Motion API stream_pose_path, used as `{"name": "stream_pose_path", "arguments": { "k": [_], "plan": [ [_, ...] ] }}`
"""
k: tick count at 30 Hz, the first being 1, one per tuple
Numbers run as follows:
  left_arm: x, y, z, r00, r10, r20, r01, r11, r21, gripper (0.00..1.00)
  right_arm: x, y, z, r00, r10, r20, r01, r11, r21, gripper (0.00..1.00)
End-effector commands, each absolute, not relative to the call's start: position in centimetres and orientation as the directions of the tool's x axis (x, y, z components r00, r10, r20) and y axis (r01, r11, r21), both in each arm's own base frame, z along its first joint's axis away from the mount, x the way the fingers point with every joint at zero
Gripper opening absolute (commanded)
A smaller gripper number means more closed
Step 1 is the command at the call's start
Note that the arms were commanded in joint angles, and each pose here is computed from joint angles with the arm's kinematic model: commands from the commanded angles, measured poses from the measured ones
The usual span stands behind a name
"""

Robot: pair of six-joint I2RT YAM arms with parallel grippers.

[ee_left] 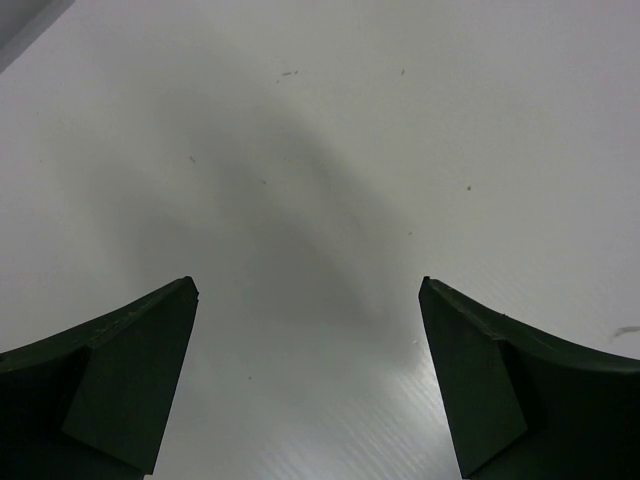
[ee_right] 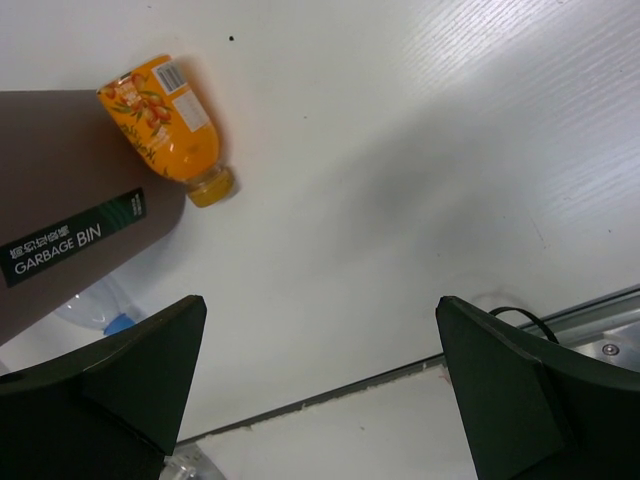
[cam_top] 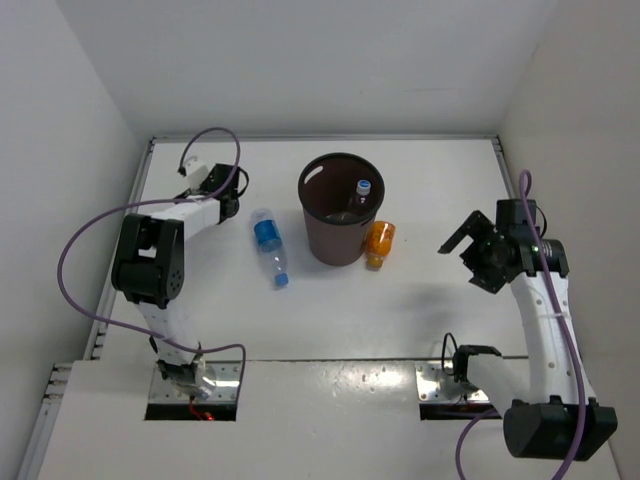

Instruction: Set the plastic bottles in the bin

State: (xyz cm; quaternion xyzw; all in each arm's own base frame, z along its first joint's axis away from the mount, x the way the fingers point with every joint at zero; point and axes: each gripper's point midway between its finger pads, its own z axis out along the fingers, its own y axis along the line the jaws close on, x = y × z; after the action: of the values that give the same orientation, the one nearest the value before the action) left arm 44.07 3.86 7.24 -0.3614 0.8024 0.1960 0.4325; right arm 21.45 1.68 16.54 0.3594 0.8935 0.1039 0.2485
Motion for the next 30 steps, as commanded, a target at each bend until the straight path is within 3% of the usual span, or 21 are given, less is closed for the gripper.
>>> {"name": "stream_pose_path", "arguments": {
  "k": [1, 30],
  "plan": [
    [46.4, 4.3, 11.4, -0.217, -0.422, -0.88, -0.759, 0.64, -0.12, 1.0, 21.7, 1.3, 17.4, -0.604, 0.691, -0.397, 0.586, 0.723, 0.366, 1.0],
    [46.4, 4.5, 10.7, -0.148, -0.476, -0.867, -0.798, 0.575, -0.18, 1.0, 21.9, 2.6, 14.3, -0.634, 0.702, -0.323, 0.576, 0.708, 0.409, 1.0]
  ]
}}
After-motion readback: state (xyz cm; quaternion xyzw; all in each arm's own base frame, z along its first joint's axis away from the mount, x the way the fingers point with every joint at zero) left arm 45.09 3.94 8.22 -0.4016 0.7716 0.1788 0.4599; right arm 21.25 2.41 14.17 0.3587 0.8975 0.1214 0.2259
